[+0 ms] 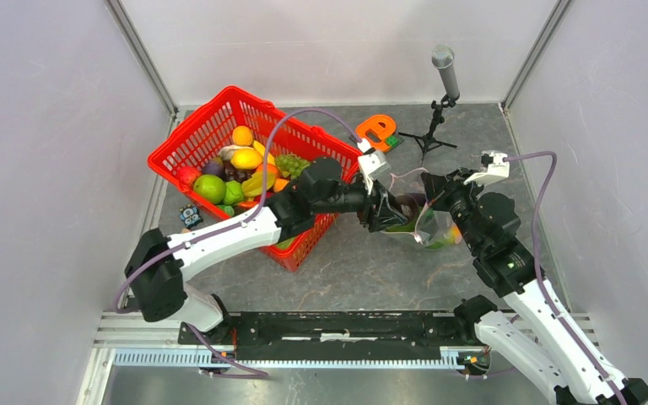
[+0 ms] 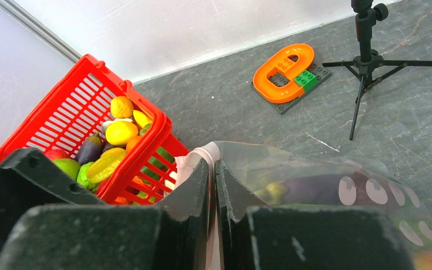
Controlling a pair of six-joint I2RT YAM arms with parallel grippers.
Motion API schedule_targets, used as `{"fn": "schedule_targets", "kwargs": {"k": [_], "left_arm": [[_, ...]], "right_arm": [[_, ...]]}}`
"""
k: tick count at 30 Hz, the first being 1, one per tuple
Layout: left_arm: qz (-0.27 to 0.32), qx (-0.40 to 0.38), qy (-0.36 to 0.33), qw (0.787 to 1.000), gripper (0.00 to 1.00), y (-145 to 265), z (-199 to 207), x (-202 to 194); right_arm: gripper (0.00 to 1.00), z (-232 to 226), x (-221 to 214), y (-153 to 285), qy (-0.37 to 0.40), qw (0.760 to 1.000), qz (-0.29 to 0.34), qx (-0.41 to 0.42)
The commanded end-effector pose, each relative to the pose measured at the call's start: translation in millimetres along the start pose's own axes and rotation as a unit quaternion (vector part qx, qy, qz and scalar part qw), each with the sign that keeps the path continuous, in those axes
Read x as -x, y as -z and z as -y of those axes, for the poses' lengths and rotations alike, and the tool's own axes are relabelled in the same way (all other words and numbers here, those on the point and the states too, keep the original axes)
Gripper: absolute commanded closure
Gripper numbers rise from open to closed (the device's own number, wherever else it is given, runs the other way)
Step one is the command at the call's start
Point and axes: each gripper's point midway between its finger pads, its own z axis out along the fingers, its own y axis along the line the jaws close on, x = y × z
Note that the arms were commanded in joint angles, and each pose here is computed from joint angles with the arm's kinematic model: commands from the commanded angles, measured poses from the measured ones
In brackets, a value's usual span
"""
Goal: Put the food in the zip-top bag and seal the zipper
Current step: Place the fake fruit in the zipper food storage bag.
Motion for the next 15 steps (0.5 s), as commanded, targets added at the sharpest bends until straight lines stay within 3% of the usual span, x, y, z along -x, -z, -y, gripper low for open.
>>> {"fn": "schedule_targets", "kwargs": {"k": [1, 4, 7, 15], "left_arm": [[0.021, 0.043, -0.033, 0.998, 0.46, -16, -16, 18], [0.012, 0.072, -0.025, 0.997, 0.45, -23, -25, 15], [0.001, 0.094, -0.018, 0.995, 0.37, -27, -33, 13], [-0.002, 0.062, -0.012, 0.998, 0.16, -35, -24, 13]], "right_arm": [[0.88, -8, 17, 1, -0.009, 0.999, 0.030, 0.013], [0.88, -7, 18, 2, -0.009, 0.999, 0.032, 0.012], [0.87, -7, 18, 3, -0.008, 0.999, 0.033, 0.011], [0.87, -6, 20, 5, -0.005, 0.999, 0.035, 0.009]]}}
